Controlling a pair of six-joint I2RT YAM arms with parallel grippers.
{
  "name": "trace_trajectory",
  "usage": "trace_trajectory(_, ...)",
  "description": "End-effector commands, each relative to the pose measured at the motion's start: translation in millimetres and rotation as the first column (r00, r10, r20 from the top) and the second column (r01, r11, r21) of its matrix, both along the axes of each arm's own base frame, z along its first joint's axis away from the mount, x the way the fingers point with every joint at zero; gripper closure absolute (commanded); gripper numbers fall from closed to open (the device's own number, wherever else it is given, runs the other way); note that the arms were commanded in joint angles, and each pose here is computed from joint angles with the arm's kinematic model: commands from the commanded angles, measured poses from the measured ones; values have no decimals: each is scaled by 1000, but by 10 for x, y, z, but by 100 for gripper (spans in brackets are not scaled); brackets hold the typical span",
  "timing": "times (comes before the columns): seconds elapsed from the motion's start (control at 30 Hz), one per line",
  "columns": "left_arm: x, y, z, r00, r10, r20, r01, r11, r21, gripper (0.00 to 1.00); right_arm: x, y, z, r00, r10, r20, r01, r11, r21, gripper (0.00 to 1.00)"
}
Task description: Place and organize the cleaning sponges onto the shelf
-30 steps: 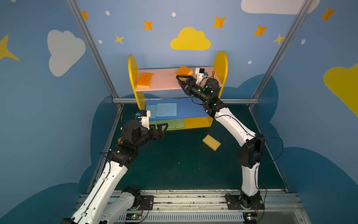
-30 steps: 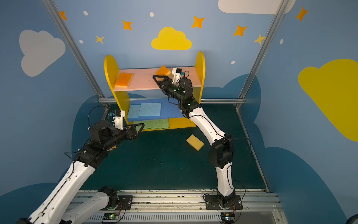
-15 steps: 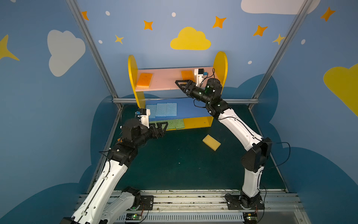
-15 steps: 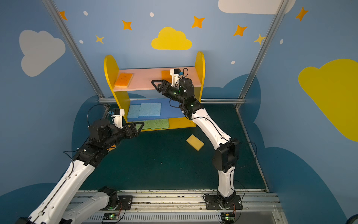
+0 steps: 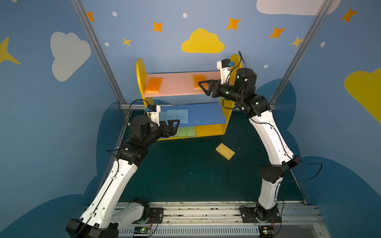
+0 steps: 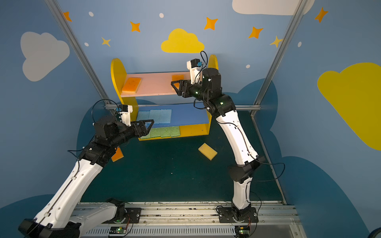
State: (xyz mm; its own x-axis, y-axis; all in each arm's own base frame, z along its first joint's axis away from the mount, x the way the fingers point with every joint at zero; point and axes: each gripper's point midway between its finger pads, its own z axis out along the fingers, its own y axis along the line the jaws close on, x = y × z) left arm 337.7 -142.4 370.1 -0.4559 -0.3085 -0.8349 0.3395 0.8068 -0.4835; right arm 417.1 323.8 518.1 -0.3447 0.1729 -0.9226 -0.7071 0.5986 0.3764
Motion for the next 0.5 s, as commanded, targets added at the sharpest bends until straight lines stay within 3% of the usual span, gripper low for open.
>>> trace_trajectory(0.0, 64, -20, 240, 998, -16, 59, 15, 1000, 23, 9, 173, -206, -140, 998, -54, 9, 55, 994, -91, 31)
trace_trajectory(0.2, 375, -175, 538, 995, -61, 83, 55, 996, 76, 9, 226, -465, -133, 997, -82, 3, 82, 995, -64, 32)
trace_trajectory(0.47, 822, -544, 924, 983, -123, 133, 105, 985, 133, 10, -58, -705, -117, 997, -76, 12, 77, 996, -38, 32)
